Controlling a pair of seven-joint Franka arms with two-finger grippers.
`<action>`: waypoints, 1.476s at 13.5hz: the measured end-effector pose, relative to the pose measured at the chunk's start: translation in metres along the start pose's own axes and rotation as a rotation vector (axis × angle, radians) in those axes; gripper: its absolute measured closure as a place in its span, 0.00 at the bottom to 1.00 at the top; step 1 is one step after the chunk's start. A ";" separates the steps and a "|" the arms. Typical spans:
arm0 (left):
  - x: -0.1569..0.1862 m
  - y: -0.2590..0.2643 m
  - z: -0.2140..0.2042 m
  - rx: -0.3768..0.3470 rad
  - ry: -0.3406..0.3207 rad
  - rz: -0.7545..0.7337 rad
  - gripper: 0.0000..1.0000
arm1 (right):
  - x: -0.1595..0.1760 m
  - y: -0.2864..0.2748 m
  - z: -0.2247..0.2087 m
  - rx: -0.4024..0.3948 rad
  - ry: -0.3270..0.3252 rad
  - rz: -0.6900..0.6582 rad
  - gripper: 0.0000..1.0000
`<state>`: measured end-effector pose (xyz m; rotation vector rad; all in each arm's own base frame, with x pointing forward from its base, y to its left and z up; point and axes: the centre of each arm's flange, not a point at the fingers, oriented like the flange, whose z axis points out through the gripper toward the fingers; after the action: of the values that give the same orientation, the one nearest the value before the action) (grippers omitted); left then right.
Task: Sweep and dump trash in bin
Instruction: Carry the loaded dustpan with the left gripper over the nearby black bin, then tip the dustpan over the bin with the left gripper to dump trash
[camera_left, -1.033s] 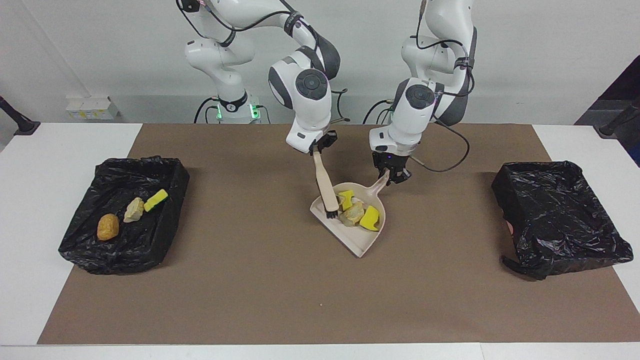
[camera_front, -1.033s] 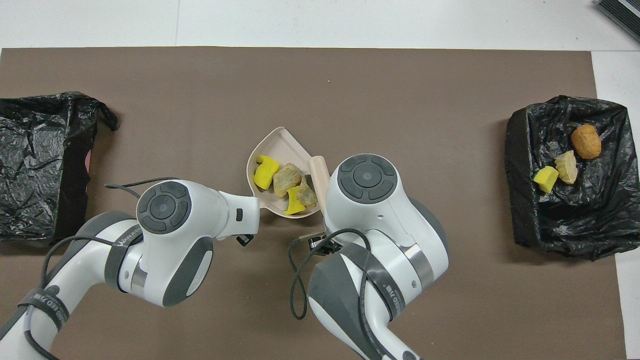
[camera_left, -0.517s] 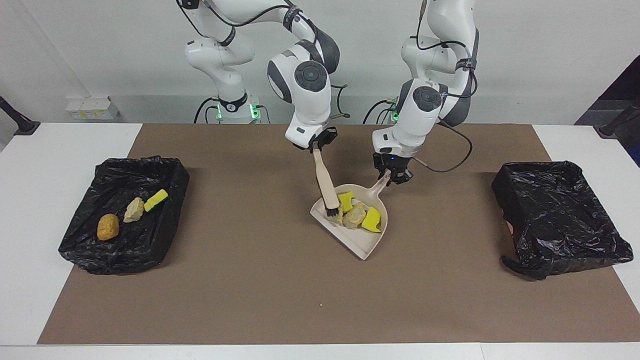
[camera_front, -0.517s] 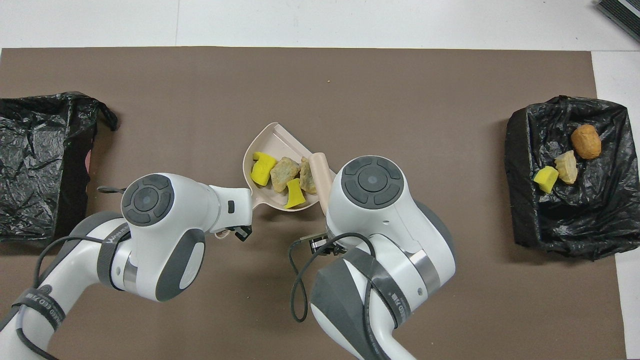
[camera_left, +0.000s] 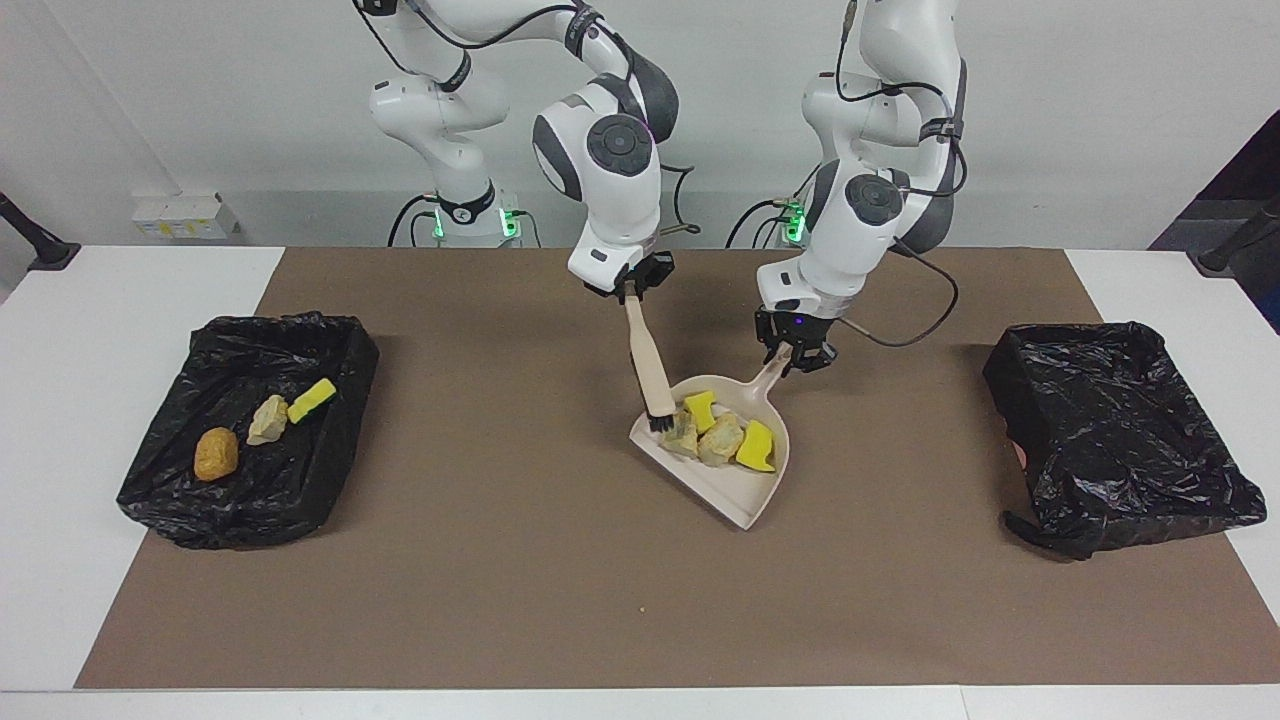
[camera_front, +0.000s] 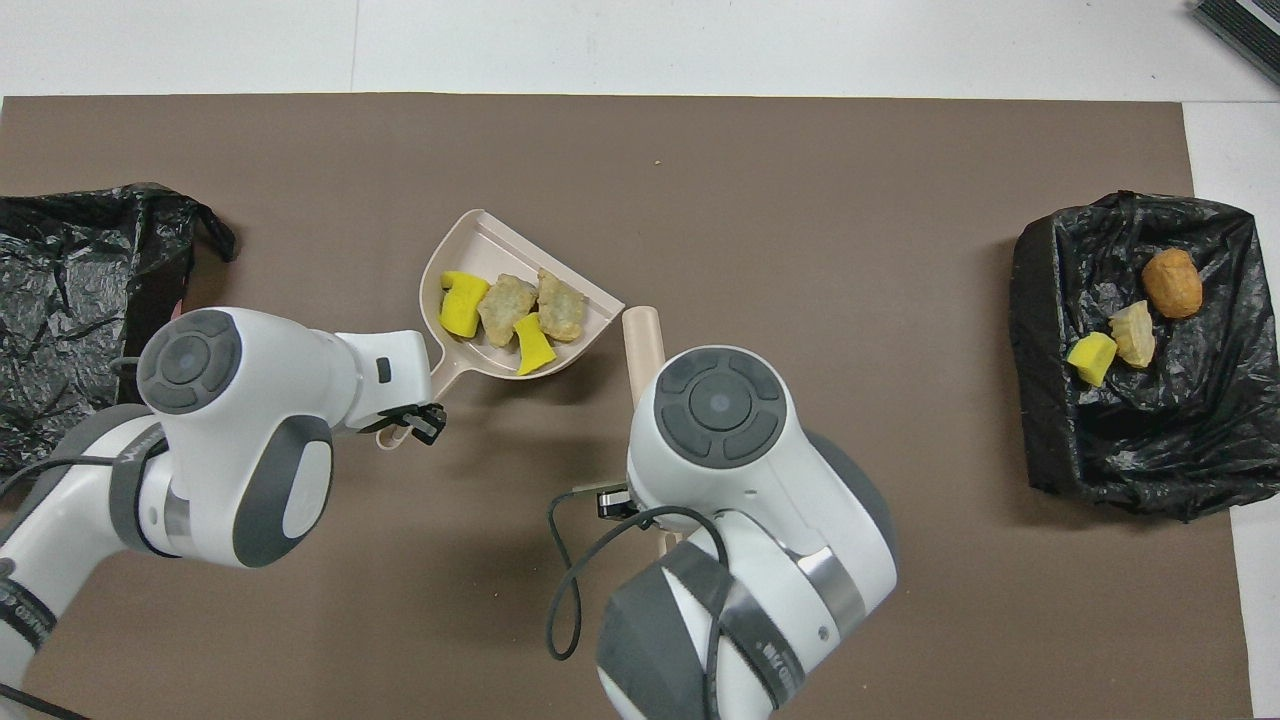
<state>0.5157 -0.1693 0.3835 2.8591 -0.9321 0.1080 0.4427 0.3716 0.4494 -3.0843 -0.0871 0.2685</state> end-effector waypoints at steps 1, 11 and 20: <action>-0.003 -0.014 -0.014 0.005 0.013 -0.026 0.69 | -0.012 -0.010 0.005 0.002 0.022 0.011 0.74; -0.087 -0.198 -0.176 0.065 0.081 -0.364 0.69 | -0.102 -0.052 0.078 0.005 -0.009 0.035 0.74; -0.229 -0.331 -0.223 0.343 -0.208 0.020 0.69 | -0.112 -0.058 0.141 0.022 -0.001 0.057 0.74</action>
<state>0.5206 0.2614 0.5452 3.2259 -1.0730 -0.0322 0.3050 0.4287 0.3324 -3.0686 0.0034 0.2710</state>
